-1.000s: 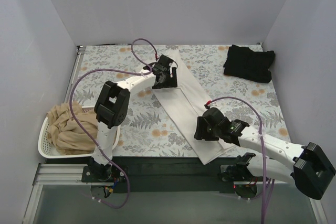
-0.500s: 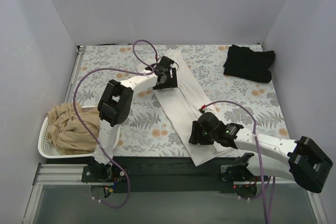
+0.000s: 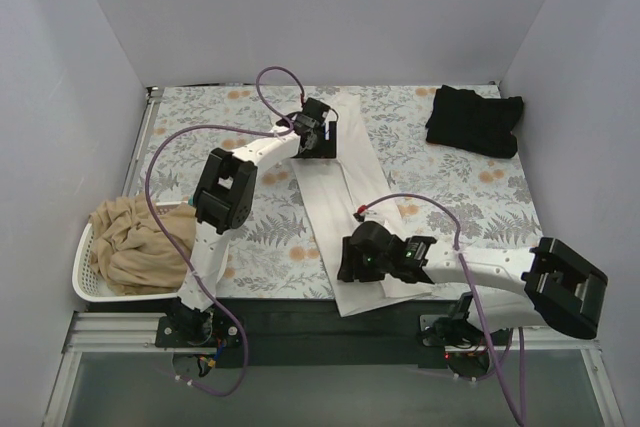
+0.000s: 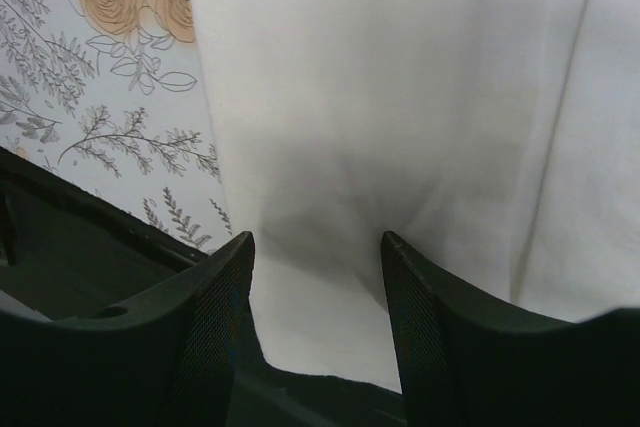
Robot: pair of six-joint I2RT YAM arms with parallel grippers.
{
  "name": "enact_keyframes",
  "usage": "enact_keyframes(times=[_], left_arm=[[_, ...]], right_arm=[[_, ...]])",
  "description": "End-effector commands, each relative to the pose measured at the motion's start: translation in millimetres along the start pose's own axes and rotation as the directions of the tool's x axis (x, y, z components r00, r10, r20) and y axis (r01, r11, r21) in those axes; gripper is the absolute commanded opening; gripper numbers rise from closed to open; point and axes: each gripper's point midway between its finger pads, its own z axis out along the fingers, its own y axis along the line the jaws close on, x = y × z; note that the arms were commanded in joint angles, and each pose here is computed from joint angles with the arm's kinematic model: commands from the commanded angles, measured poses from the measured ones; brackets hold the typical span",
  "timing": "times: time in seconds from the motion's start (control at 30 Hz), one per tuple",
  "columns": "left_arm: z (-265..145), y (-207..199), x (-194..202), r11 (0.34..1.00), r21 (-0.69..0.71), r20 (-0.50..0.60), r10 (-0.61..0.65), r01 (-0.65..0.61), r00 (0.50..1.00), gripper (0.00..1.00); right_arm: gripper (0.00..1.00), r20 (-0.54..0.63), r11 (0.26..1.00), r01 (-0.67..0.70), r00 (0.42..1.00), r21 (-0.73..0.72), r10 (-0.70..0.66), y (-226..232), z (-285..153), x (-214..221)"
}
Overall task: Fold and stack the t-shirts
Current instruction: Fold the tshirt
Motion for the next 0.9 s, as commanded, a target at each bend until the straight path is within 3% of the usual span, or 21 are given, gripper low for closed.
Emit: enact_keyframes(times=[0.0, 0.63, 0.87], left_arm=[[26.3, 31.1, 13.8, 0.999, -0.033, -0.069, 0.013, -0.015, 0.998, 0.77], [51.2, 17.6, -4.4, 0.981, 0.109, -0.043, 0.166, -0.161, 0.985, 0.77], [44.8, 9.3, -21.8, 0.978, 0.160, -0.014, 0.140, -0.136, 0.990, 0.78]], right_arm=[[0.61, -0.004, 1.000, -0.004, 1.000, -0.029, 0.004, 27.2, 4.9, -3.6], [0.61, -0.068, 0.994, 0.058, 0.996, -0.095, -0.065, 98.1, 47.2, 6.9], [0.61, -0.024, 0.983, 0.105, 0.994, -0.147, -0.110, 120.6, 38.4, -5.7]])
